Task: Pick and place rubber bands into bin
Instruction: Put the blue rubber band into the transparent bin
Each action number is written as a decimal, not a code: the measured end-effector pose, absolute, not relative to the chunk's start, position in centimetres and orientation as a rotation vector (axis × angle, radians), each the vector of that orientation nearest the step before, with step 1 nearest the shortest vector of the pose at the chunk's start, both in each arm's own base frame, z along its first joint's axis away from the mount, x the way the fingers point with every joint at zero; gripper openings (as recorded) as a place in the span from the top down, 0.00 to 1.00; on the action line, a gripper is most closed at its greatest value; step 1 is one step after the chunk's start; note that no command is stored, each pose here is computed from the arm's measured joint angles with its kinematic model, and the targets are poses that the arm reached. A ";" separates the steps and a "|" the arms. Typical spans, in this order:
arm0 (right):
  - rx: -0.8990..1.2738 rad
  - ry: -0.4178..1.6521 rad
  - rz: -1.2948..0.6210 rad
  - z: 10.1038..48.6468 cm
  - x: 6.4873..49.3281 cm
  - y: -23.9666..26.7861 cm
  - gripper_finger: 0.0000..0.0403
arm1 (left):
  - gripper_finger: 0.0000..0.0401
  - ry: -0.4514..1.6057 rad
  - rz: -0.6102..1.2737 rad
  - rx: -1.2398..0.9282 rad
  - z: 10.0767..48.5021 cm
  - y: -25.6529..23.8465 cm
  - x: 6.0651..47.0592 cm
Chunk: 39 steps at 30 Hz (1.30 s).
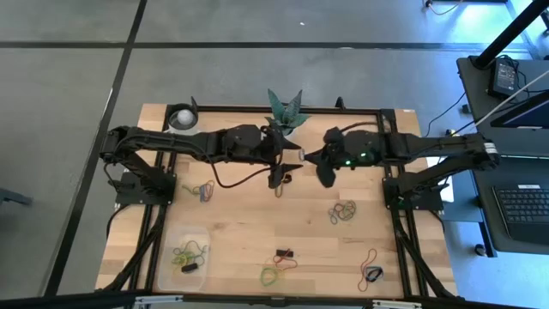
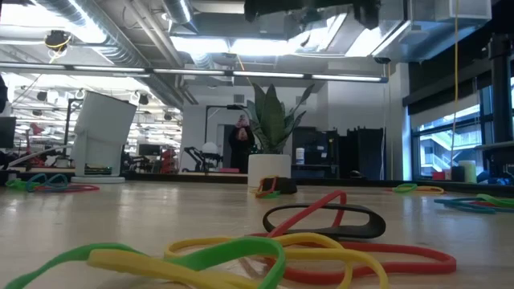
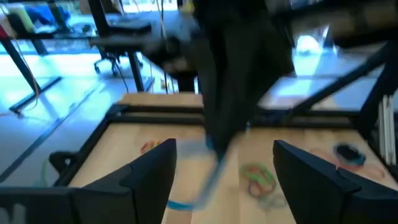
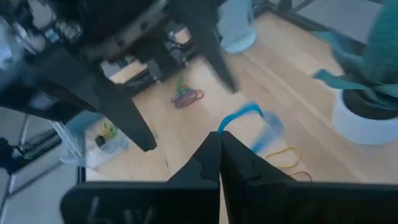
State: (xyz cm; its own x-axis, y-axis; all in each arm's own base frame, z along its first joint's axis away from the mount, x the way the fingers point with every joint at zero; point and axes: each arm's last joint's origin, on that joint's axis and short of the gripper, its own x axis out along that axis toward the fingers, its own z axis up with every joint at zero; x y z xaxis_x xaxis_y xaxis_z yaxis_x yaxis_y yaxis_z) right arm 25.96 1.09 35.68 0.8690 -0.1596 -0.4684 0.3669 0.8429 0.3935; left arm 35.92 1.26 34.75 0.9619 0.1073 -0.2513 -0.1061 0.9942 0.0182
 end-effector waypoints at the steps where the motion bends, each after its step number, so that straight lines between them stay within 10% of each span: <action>1: 0.482 0.448 -0.281 35.6 26.6 1.4 1.00 | 0.35 0.241 0.107 0.001 34.9 1.2 36.0; 39: 0.313 0.465 -0.371 38.0 28.9 4.8 1.00 | 0.48 0.329 0.108 -0.012 33.9 -0.7 35.9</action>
State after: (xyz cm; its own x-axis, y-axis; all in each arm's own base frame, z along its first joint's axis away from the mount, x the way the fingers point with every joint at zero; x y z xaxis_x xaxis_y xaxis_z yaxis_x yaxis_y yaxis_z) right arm 28.87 4.82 38.01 0.8297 -0.2736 -0.4865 0.4135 0.8867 0.2066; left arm 35.89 -0.73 33.88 0.9407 0.1044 -0.3228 -0.1082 0.9941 0.0061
